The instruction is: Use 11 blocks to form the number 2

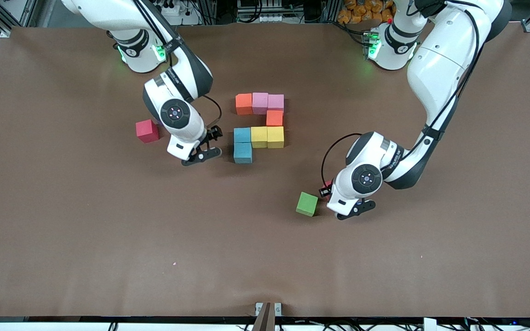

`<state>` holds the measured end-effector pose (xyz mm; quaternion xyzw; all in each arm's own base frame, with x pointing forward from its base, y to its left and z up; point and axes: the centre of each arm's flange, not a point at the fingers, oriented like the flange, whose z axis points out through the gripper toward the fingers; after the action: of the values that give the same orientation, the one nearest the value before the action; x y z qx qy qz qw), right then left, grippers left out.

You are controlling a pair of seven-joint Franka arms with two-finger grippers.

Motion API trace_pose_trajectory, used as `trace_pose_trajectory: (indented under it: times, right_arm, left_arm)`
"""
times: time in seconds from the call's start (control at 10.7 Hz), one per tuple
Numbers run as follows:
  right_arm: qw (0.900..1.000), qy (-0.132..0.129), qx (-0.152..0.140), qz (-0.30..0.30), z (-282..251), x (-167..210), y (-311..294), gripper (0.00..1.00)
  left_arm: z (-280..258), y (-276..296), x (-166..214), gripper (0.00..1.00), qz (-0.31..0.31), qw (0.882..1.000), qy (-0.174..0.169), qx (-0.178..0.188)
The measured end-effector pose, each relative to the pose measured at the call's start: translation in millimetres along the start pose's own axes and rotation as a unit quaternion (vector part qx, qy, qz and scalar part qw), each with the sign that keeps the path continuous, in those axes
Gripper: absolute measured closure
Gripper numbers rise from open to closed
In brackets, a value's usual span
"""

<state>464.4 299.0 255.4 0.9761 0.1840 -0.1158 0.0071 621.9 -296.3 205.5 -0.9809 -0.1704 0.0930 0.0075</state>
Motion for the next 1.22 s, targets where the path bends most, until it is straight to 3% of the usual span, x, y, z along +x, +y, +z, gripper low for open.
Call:
trace_pose_trajectory:
  times: [0.47,0.93,1.22]
  right_arm:
    - [0.999,0.005,0.002,-0.043,38.9,-28.6,36.7,0.0]
    - [0.998,0.007,0.004,-0.06,43.8,-32.6,48.9,0.0]
    - [0.997,0.015,0.004,-0.069,42.8,-34.2,53.3,0.0]
  left_arm:
    - [-8.6,27.5,-22.5,0.41,0.018,1.0,0.006,-0.007]
    - [-27.4,108.5,-104.4,0.41,0.068,0.997,0.029,-0.02]
    - [-40.3,125.8,-117.9,0.41,0.099,0.994,0.041,-0.03]
